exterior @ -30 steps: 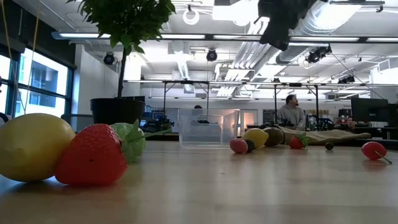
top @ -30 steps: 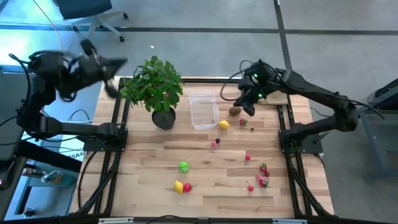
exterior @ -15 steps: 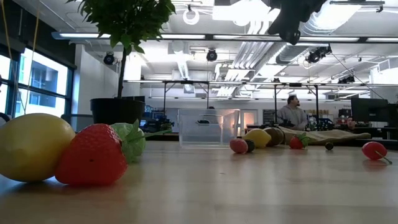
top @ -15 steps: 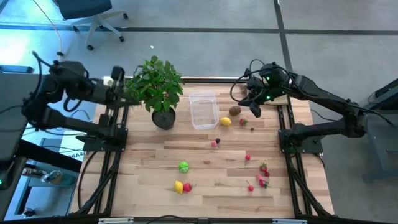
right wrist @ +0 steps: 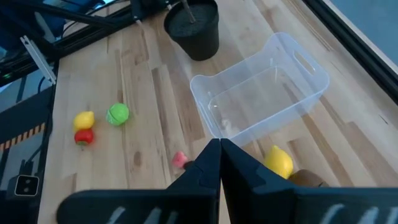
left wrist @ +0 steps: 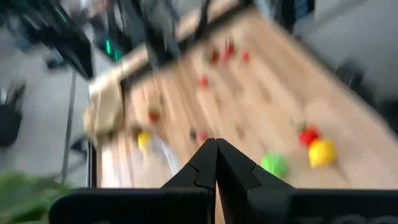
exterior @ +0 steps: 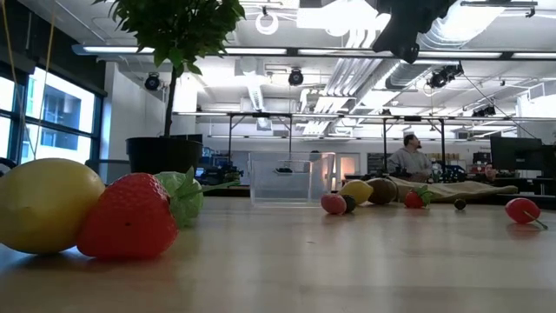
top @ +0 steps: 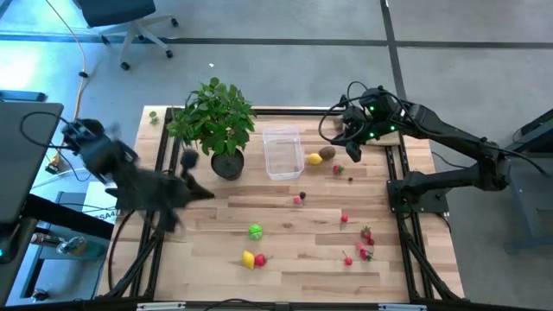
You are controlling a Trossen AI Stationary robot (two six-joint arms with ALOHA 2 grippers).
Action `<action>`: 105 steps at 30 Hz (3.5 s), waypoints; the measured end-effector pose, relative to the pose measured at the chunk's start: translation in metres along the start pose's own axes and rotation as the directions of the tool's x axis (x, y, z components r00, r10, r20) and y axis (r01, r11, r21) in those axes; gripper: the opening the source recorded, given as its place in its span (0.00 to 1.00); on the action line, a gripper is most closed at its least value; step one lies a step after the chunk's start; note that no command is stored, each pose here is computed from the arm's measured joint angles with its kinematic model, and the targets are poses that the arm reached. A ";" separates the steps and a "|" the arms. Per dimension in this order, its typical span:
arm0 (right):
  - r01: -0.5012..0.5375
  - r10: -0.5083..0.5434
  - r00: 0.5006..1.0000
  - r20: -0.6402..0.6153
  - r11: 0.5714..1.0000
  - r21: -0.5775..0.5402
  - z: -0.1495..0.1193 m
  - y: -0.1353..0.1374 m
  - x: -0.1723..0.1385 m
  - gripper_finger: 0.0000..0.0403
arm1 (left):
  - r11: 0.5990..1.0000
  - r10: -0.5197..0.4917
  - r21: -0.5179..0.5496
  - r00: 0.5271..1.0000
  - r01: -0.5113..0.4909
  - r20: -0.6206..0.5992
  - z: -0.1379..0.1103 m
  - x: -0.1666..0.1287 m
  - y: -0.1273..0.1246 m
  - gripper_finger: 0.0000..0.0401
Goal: Pick and placing Produce into tupperware
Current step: Move the potted plant to the top left of the table
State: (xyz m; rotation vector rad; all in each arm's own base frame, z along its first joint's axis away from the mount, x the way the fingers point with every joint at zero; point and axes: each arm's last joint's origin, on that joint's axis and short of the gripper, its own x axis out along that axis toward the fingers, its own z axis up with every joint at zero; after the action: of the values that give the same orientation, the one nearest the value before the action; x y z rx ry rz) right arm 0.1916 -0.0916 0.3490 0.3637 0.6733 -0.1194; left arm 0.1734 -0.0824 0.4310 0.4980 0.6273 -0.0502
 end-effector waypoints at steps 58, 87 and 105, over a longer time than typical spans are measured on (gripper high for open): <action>-0.007 0.006 0.996 -0.087 1.000 -0.016 -0.009 0.000 0.000 0.00 | 0.893 -0.153 -0.399 0.693 -0.208 -0.705 -0.155 0.293 -0.057 0.00; -0.010 0.006 0.992 -0.126 1.000 -0.027 -0.013 0.000 -0.001 0.00 | 0.813 -0.278 -0.527 0.631 -0.247 -0.724 -0.190 0.292 0.009 0.00; -0.008 0.007 0.989 -0.145 1.000 -0.012 -0.015 0.000 -0.001 0.00 | 0.822 -0.282 -0.509 0.594 -0.256 -0.753 -0.224 0.286 0.054 0.00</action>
State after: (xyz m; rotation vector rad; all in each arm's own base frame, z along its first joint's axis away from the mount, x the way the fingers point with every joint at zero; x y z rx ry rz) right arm 0.1823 -0.0861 0.3392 0.3655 0.8157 -0.0821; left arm 0.2932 0.0980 0.1340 -0.1381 1.5108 0.3832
